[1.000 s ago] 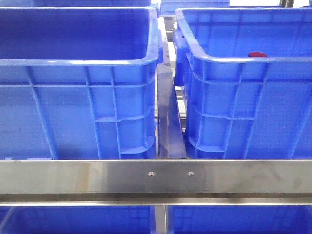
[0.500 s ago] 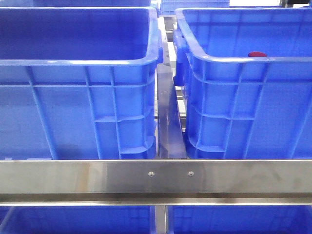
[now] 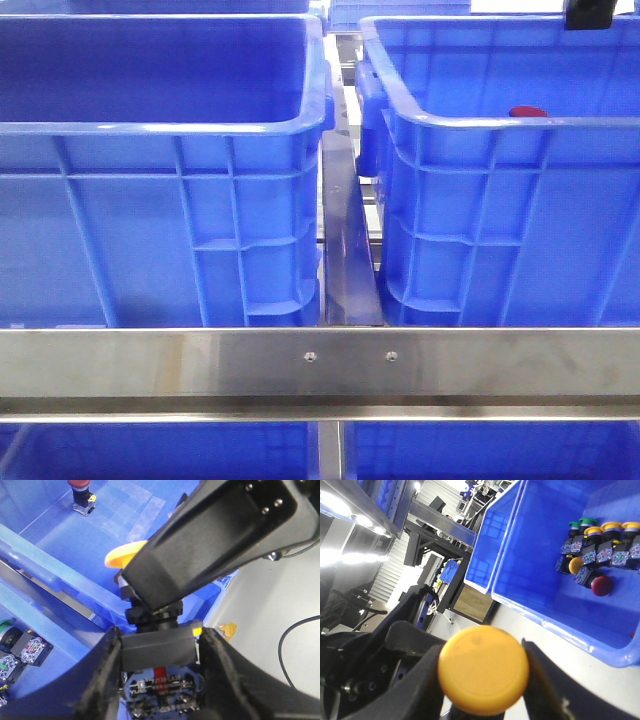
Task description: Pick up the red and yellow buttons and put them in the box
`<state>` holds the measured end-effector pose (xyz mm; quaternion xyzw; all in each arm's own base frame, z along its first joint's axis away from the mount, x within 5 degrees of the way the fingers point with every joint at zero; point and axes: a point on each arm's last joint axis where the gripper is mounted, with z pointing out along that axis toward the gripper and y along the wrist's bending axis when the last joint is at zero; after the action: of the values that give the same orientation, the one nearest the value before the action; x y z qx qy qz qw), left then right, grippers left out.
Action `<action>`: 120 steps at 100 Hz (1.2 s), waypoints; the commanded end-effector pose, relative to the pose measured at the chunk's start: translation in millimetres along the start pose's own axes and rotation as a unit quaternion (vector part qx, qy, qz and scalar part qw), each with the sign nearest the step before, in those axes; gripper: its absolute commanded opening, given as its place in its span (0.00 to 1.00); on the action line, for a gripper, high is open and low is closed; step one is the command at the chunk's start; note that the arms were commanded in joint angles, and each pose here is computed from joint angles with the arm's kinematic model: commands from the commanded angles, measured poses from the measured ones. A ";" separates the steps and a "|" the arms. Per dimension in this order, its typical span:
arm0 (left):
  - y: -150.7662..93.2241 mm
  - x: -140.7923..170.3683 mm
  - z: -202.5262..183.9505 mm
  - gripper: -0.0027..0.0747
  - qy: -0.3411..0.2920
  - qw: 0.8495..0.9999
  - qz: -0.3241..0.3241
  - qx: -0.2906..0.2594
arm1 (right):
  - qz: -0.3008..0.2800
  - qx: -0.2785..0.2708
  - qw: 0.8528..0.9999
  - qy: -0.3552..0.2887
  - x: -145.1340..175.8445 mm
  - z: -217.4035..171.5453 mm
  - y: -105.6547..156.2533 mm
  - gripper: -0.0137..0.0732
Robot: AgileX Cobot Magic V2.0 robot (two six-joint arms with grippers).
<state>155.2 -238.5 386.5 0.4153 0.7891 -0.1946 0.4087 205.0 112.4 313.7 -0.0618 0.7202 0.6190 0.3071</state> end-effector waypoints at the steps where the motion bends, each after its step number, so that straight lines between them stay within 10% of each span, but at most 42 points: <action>1: -0.8 -13.2 -17.8 0.05 -0.048 0.999 0.002 0.003 | 0.011 -0.069 0.996 -0.051 -14.3 -2.3 22.9 0.37; 35: -0.6 -11.5 -17.6 0.66 -0.038 0.999 0.002 0.002 | 0.011 -0.069 0.996 -0.051 -14.3 -2.3 22.8 0.37; 83: 7.6 -11.5 -36.8 0.67 -0.051 0.998 -0.019 -0.009 | -0.024 -0.014 0.994 -0.106 -28.4 -15.3 12.5 0.37; 120: 60.0 2.2 -62.2 0.67 -0.058 0.989 -0.088 -0.100 | -0.042 0.003 0.986 -0.163 -44.7 -45.4 9.8 0.37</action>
<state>173.0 -181.8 402.4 0.3307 0.8275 -0.1597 0.4247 223.4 63.7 316.7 0.0063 0.7277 0.5516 0.4076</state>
